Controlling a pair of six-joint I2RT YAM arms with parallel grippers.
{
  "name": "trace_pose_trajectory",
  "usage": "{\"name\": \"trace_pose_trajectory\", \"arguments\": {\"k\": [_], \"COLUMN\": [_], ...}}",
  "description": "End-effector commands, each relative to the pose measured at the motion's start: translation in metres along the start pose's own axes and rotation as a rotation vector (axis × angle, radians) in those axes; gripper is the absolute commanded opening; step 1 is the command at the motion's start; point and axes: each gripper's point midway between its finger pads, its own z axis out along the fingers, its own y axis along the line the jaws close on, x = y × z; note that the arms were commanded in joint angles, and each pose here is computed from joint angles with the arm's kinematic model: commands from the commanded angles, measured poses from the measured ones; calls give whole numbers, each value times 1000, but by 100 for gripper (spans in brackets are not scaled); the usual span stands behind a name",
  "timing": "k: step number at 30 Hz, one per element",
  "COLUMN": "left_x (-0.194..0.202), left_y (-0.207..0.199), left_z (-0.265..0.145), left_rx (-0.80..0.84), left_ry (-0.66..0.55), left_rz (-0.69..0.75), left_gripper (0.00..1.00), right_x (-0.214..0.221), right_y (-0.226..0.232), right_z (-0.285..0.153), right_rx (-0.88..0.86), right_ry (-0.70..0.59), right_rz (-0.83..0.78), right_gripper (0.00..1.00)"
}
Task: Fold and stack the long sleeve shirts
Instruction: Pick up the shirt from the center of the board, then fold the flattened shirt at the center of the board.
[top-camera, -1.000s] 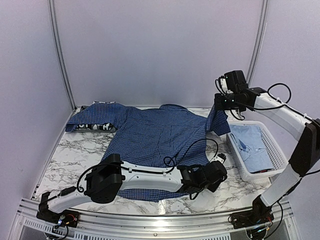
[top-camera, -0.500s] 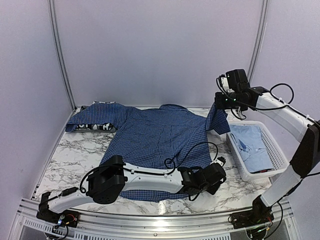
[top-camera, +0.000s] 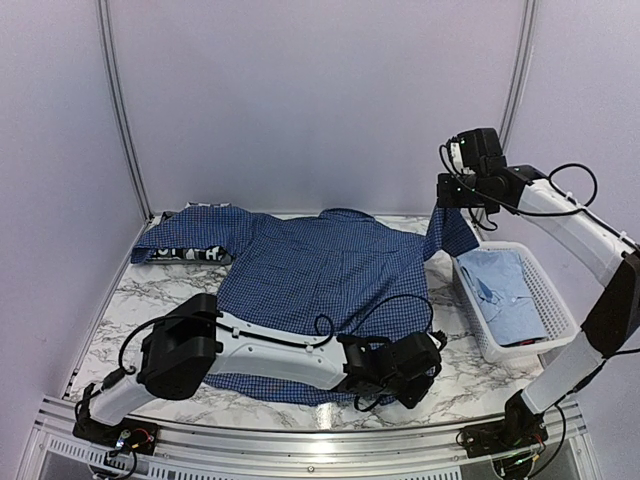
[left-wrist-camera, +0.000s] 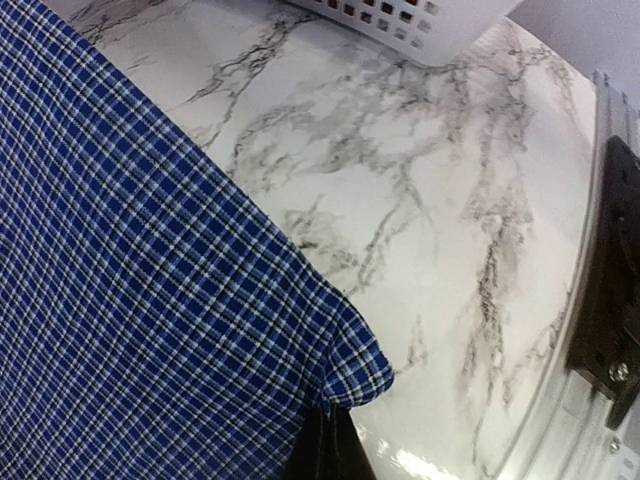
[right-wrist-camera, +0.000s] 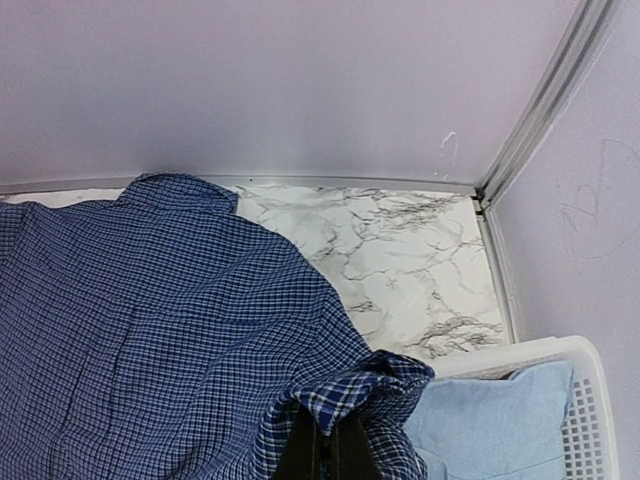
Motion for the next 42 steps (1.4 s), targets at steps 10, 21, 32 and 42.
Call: {"name": "trace_pose_trajectory", "arguments": {"k": [10, 21, 32, 42], "left_x": [-40, -57, -57, -4], "left_y": [-44, -47, 14, 87], "left_z": [-66, -99, -92, -97], "left_rx": [255, 399, 311, 146], "left_ry": [-123, -210, -198, -168], "left_rz": [-46, -104, -276, -403], "left_gripper": [0, 0, 0, 0], "right_x": [-69, -88, -72, -34], "right_y": [-51, -73, -17, 150], "right_z": [-18, -13, 21, 36], "right_rx": [321, 519, 321, -131], "right_ry": [-181, -218, -192, -188], "right_rz": [-73, -160, -195, -312], "right_gripper": [0, 0, 0, 1]}}
